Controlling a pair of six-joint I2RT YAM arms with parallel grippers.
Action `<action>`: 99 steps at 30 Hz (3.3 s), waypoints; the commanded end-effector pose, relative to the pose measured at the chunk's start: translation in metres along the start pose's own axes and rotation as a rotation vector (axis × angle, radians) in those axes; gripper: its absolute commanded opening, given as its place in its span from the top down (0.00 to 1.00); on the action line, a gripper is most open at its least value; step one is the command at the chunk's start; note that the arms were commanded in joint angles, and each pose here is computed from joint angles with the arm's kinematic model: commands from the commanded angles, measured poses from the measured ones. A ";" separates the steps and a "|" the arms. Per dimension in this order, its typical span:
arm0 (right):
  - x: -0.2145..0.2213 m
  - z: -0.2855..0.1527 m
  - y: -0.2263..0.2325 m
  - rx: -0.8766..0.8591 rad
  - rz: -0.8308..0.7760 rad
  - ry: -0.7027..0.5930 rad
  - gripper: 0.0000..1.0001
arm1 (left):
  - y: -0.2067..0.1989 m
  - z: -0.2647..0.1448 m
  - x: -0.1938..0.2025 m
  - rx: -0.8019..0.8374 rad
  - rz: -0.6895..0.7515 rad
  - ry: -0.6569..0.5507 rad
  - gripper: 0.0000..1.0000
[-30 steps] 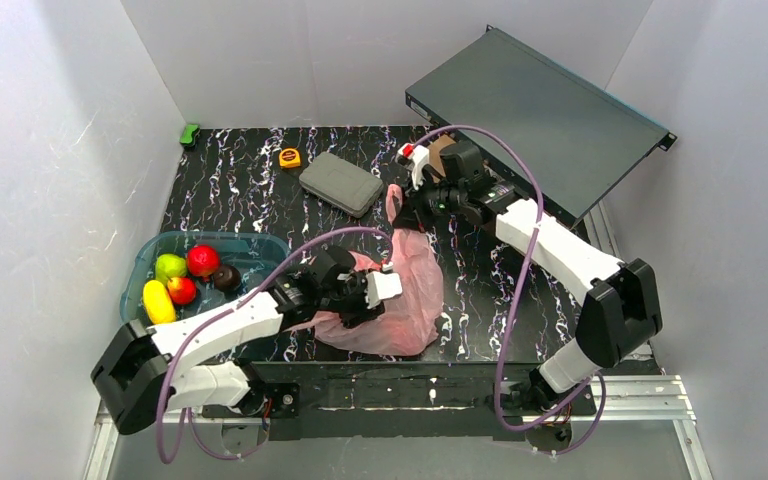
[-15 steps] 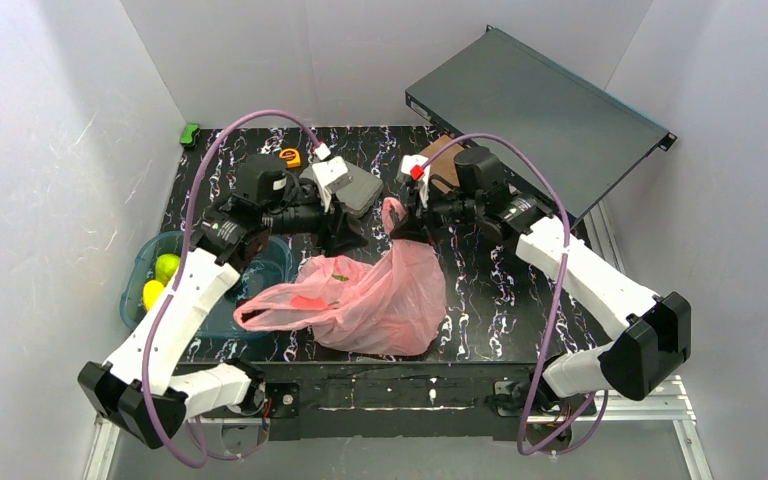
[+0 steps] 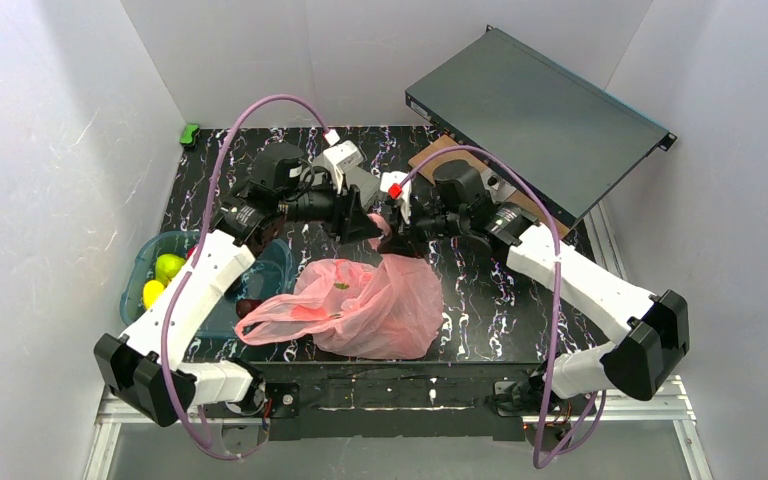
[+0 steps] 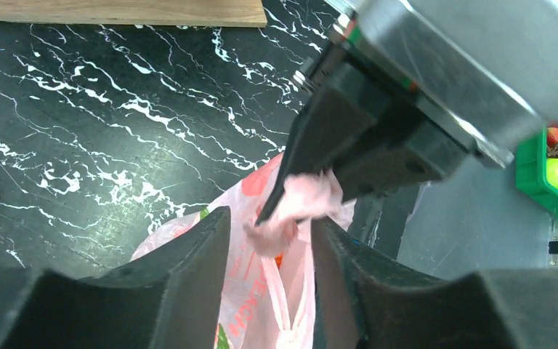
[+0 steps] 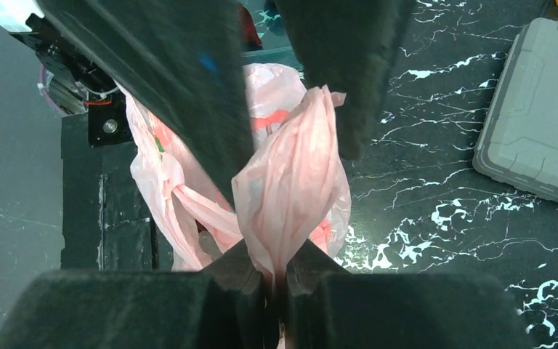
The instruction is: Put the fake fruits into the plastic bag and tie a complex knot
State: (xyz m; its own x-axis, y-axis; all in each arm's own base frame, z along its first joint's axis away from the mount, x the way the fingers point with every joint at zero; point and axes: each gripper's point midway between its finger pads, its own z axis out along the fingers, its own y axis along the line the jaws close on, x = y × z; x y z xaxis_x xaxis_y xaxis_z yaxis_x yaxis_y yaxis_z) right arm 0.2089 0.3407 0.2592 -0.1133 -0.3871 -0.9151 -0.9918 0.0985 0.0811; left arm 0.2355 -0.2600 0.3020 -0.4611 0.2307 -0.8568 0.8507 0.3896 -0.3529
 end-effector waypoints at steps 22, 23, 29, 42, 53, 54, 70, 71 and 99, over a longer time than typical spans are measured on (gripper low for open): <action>0.011 -0.032 0.028 0.023 0.057 -0.128 0.12 | -0.050 -0.026 -0.013 0.338 0.196 -0.125 1.00; 0.009 -0.028 0.028 0.019 0.061 -0.135 0.14 | -0.049 -0.025 -0.015 0.329 0.195 -0.130 1.00; 0.012 -0.005 0.034 0.068 0.060 -0.136 0.57 | -0.002 -0.013 -0.021 0.072 0.032 -0.160 1.00; 0.043 -0.004 -0.004 0.472 -0.190 -0.005 0.99 | 0.004 -0.048 0.032 -0.221 -0.772 0.086 0.15; 0.040 0.007 -0.001 0.487 -0.312 0.024 0.99 | -0.028 -0.053 0.019 -0.074 -1.067 0.110 0.02; 0.039 0.009 0.000 0.485 -0.326 0.028 0.99 | -0.024 -0.050 0.019 -0.078 -1.091 0.114 0.02; 0.030 0.021 0.027 0.355 -0.370 0.060 0.68 | -0.012 -0.027 0.032 -0.051 -1.061 0.187 1.00; 0.033 0.017 0.036 0.302 -0.353 0.061 0.50 | -0.014 -0.029 0.031 -0.039 -1.009 0.183 1.00; -0.041 0.011 0.082 -0.376 0.043 -0.101 0.02 | -0.097 -0.066 0.018 0.516 0.052 0.024 1.00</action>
State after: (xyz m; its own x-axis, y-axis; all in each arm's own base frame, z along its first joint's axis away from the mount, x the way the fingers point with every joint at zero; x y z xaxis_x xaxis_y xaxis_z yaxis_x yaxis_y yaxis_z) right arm 0.1355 0.3637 0.2860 -0.1899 -0.3392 -0.9214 -0.9519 -0.1663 0.2575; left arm 0.1514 -0.2341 0.3291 -0.5584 0.2600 -0.7878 0.8215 0.0413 -0.5687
